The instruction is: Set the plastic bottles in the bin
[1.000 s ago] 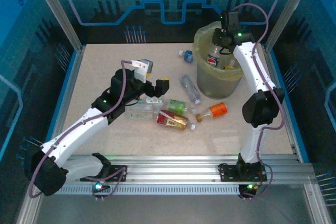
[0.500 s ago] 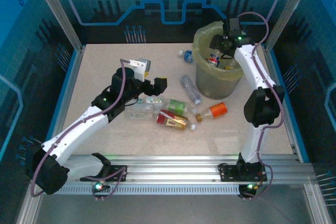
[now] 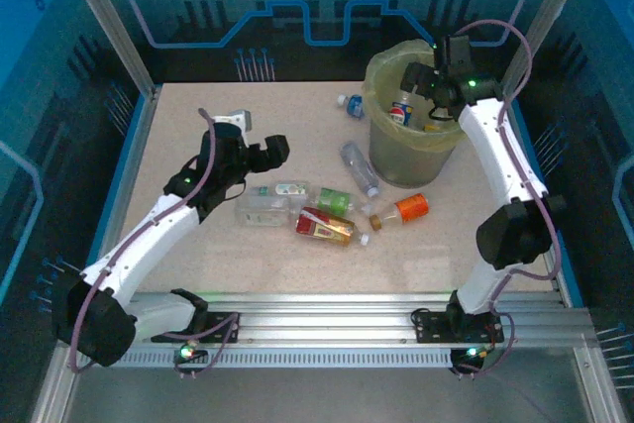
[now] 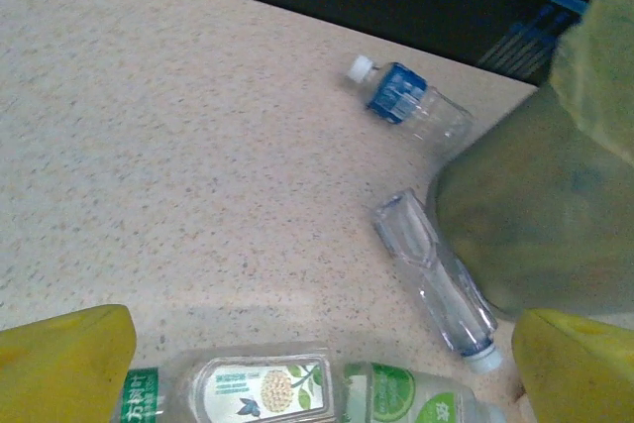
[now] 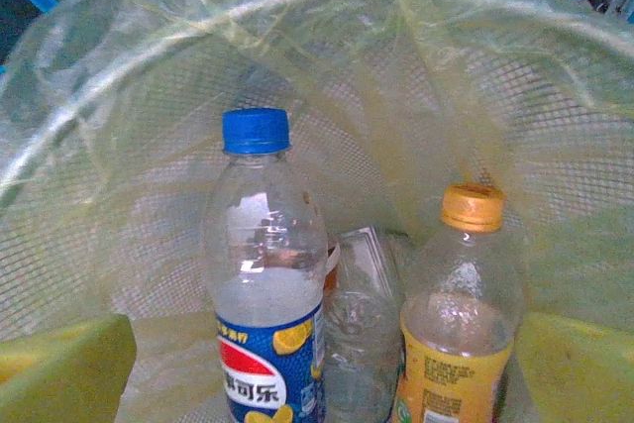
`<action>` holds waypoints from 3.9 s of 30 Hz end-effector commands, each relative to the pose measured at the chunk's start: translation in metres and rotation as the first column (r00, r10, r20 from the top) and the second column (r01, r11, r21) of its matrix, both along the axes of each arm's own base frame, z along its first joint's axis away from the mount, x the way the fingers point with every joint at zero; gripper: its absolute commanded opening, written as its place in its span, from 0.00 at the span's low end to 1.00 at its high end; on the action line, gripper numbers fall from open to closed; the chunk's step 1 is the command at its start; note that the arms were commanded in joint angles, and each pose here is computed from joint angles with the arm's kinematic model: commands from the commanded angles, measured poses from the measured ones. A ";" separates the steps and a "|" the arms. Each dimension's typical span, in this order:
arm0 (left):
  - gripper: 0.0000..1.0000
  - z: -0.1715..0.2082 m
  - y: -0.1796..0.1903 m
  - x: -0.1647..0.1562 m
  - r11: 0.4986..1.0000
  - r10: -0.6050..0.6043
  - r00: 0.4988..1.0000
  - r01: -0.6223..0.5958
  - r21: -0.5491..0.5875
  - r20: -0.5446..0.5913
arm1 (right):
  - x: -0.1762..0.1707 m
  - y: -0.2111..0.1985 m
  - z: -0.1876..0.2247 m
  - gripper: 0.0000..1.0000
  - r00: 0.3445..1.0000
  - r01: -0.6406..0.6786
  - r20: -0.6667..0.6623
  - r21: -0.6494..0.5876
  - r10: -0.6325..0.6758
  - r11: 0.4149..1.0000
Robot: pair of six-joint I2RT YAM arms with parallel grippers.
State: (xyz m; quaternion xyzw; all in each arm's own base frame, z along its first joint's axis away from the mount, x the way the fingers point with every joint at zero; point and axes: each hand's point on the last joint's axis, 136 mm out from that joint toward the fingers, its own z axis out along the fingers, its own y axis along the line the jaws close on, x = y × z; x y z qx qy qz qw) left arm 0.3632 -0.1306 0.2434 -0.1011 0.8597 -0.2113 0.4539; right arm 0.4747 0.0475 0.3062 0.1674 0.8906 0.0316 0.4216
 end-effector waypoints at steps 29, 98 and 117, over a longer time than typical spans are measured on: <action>0.99 -0.101 0.077 -0.042 0.909 0.329 0.881 -0.393 -0.141 -0.339 | -0.190 0.230 -0.044 1.00 0.562 -0.826 -0.253 -0.226 0.787 0.517; 0.99 -0.089 0.108 -0.042 0.888 0.403 0.867 -0.448 -0.105 -0.294 | -0.261 0.252 -0.215 0.42 0.229 -0.967 -0.679 -0.079 0.697 0.241; 0.99 -0.061 0.117 -0.044 0.900 0.413 0.893 -0.430 -0.071 -0.180 | -0.131 0.161 0.095 0.34 0.791 -0.550 0.112 -0.301 0.602 0.779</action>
